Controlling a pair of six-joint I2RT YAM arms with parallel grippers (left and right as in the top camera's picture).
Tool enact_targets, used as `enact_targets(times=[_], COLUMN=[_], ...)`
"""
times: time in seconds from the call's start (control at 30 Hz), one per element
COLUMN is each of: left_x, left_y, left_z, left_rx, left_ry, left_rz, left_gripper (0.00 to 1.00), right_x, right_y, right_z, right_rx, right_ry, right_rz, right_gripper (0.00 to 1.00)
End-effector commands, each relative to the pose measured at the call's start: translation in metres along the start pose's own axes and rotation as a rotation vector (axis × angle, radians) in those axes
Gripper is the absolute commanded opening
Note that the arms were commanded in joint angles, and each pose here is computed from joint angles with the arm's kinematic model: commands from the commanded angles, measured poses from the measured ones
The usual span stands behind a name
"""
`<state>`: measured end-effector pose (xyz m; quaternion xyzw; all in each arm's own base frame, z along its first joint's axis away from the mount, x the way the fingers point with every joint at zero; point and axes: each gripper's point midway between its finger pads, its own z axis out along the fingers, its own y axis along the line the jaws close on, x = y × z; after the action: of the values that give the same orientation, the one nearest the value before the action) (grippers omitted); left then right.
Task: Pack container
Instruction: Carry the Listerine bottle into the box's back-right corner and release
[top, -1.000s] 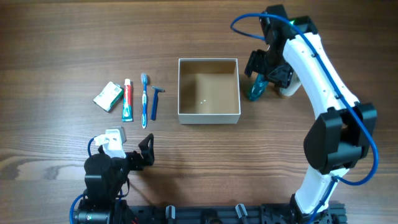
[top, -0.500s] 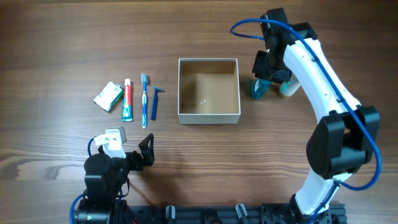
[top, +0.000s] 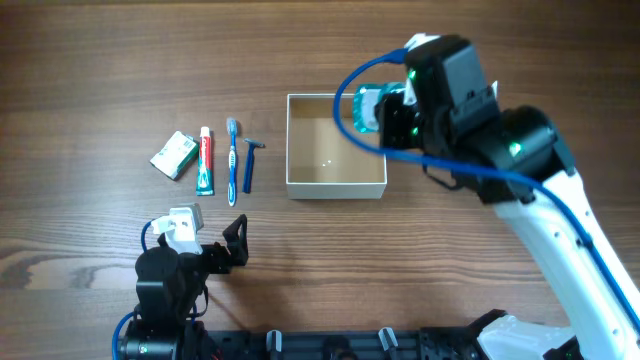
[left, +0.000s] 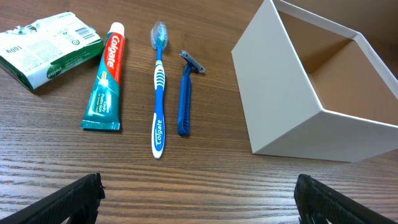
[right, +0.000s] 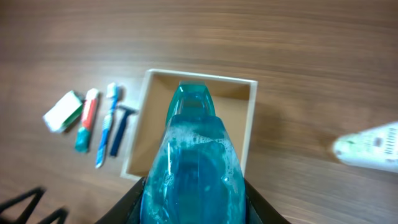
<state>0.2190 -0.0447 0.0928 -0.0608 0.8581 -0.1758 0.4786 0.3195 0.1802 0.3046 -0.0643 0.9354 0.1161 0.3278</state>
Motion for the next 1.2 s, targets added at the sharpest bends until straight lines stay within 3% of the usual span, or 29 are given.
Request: enact_targets(times=[0.0, 0.23, 0.57, 0.7, 0.97, 1.07, 1.17], left_x=[0.006, 0.006, 0.006, 0.006, 0.006, 0.006, 0.006], left_y=[-0.007, -0.007, -0.007, -0.007, -0.007, -0.007, -0.007], left_z=[0.001, 0.001, 0.001, 0.001, 0.001, 0.001, 0.001], left_rx=[0.044, 0.044, 0.044, 0.044, 0.044, 0.044, 0.044], left_ry=[0.018, 0.018, 0.018, 0.018, 0.018, 0.018, 0.018], left_rz=[0.022, 0.022, 0.022, 0.022, 0.022, 0.022, 0.022], left_gripper=[1.0, 1.0, 1.0, 1.0, 1.0, 1.0, 1.0], right_x=[0.0, 0.029, 0.034, 0.041, 0.031, 0.007, -0.026], right_y=[0.005, -0.006, -0.055, -0.04, -0.038, -0.032, -0.039], right_z=[0.021, 0.112, 0.176, 0.186, 0.173, 0.132, 0.054], right_rx=[0.028, 0.138, 0.259, 0.119, 0.116, 0.09, 0.104], right_ry=[0.03, 0.226, 0.291, 0.34, 0.303, 0.202, 0.024], right_rz=[-0.036, -0.087, -0.049, -0.087, -0.079, -0.06, -0.045], right_gripper=[0.28, 0.34, 0.38, 0.59, 0.95, 0.97, 1.0])
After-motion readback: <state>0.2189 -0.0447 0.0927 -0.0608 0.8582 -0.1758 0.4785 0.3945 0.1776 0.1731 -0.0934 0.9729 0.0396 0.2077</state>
